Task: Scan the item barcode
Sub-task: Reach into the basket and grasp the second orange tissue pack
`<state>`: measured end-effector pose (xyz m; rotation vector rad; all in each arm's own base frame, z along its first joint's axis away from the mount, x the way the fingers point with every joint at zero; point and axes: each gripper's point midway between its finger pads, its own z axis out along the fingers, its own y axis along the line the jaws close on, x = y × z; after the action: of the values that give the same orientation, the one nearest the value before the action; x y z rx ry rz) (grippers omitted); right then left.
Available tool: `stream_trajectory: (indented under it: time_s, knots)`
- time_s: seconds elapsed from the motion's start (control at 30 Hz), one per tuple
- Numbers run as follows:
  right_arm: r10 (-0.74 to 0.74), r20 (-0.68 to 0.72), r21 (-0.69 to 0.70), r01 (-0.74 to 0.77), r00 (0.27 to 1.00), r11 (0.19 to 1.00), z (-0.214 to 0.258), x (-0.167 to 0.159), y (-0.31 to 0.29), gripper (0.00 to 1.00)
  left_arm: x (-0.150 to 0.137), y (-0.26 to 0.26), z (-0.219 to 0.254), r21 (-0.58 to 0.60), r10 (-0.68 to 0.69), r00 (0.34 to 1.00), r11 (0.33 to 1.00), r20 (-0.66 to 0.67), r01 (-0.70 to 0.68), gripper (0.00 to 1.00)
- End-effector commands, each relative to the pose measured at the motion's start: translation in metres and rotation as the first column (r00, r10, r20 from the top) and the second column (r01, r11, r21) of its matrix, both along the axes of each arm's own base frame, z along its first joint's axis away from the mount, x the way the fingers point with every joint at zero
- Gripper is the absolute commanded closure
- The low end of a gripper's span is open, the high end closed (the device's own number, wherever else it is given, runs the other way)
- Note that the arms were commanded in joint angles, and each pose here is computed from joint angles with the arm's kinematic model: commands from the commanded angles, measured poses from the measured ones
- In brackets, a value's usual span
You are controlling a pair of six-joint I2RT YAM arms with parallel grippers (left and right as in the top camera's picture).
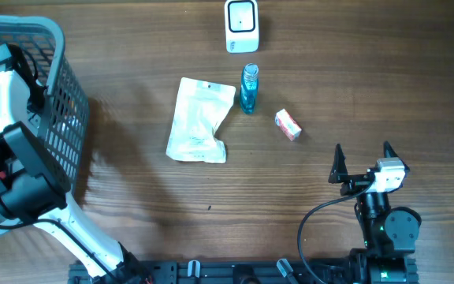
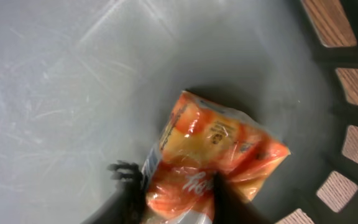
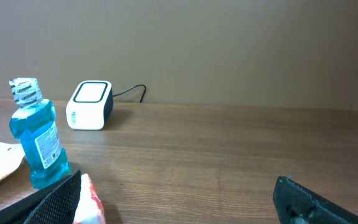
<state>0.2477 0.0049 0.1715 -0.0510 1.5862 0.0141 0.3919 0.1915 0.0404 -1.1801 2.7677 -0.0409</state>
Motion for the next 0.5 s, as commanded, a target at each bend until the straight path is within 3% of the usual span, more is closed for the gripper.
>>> stream_trajectory:
  time_s: [0.0,0.17,0.37,0.47]
  knots:
    - [-0.005,0.003,0.005,0.005,1.0,1.0,0.001,0.0,0.0,0.0,-0.019,-0.002,-0.02,-0.002,0.001,0.996,1.0,-0.086,-0.001,0.96]
    - [-0.005,0.003,0.005,0.005,1.0,1.0,0.0,0.0,0.0,0.0,-0.014,0.0,0.01,0.02,0.003,0.999,1.0,-0.042,-0.002,0.96]
    - [-0.005,0.003,0.005,0.005,1.0,1.0,0.001,0.0,0.0,0.0,-0.003,0.006,0.126,0.135,-0.005,0.982,0.991,0.188,-0.02,0.96]
    - [-0.005,0.003,0.004,0.005,1.0,1.0,0.001,0.0,0.0,0.0,-0.013,0.007,0.195,0.208,0.036,0.937,0.971,0.347,-0.114,0.96]
